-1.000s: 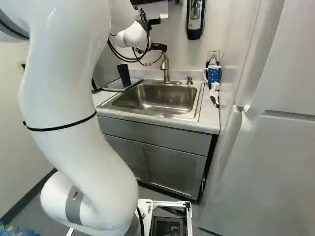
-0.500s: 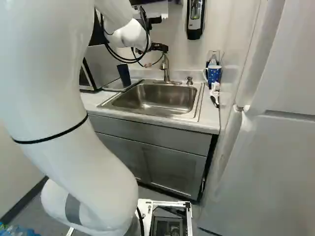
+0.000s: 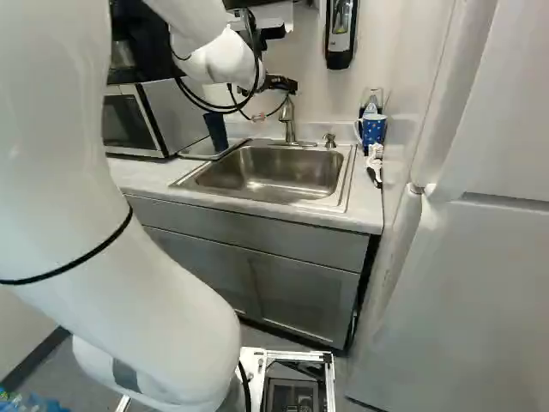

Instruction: Rinse the cup and place it in the tray

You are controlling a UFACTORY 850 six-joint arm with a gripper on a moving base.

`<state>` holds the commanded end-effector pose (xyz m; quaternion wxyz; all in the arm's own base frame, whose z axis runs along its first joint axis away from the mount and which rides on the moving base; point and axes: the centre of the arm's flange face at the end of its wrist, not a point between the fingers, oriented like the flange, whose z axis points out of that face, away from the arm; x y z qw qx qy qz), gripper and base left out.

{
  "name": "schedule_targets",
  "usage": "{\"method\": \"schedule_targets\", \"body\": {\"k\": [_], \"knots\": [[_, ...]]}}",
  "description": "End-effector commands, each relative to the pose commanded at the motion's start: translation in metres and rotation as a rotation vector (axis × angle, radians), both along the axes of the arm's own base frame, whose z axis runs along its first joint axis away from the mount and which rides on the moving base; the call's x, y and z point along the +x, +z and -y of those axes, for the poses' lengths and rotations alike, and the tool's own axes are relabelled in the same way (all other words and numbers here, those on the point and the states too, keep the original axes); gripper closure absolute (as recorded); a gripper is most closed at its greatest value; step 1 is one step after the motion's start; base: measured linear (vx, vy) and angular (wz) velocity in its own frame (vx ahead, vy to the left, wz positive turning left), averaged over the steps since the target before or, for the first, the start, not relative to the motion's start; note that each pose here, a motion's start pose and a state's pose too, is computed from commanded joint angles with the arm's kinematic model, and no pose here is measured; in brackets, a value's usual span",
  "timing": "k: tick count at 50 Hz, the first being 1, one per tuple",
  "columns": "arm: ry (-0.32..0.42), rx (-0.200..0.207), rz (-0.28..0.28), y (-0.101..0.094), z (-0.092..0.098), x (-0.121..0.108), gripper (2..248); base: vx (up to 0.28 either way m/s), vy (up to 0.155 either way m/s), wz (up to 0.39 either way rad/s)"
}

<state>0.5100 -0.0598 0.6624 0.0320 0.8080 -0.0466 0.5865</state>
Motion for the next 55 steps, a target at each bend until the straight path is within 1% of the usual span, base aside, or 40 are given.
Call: {"method": "schedule_targets", "body": {"k": [11, 22, 44, 55], "knots": [[-0.011, 0.004, -0.038, -0.004, 0.002, -0.024, 3, 0.000, 0.000, 0.000], [-0.018, 0.012, -0.108, -0.011, 0.002, -0.047, 3, 0.000, 0.000, 0.000], [-0.029, 0.036, -0.319, -0.030, 0.000, -0.084, 3, 0.000, 0.000, 0.000], [-0.033, 0.048, -0.434, -0.038, -0.001, -0.093, 3, 0.000, 0.000, 0.000]]}}
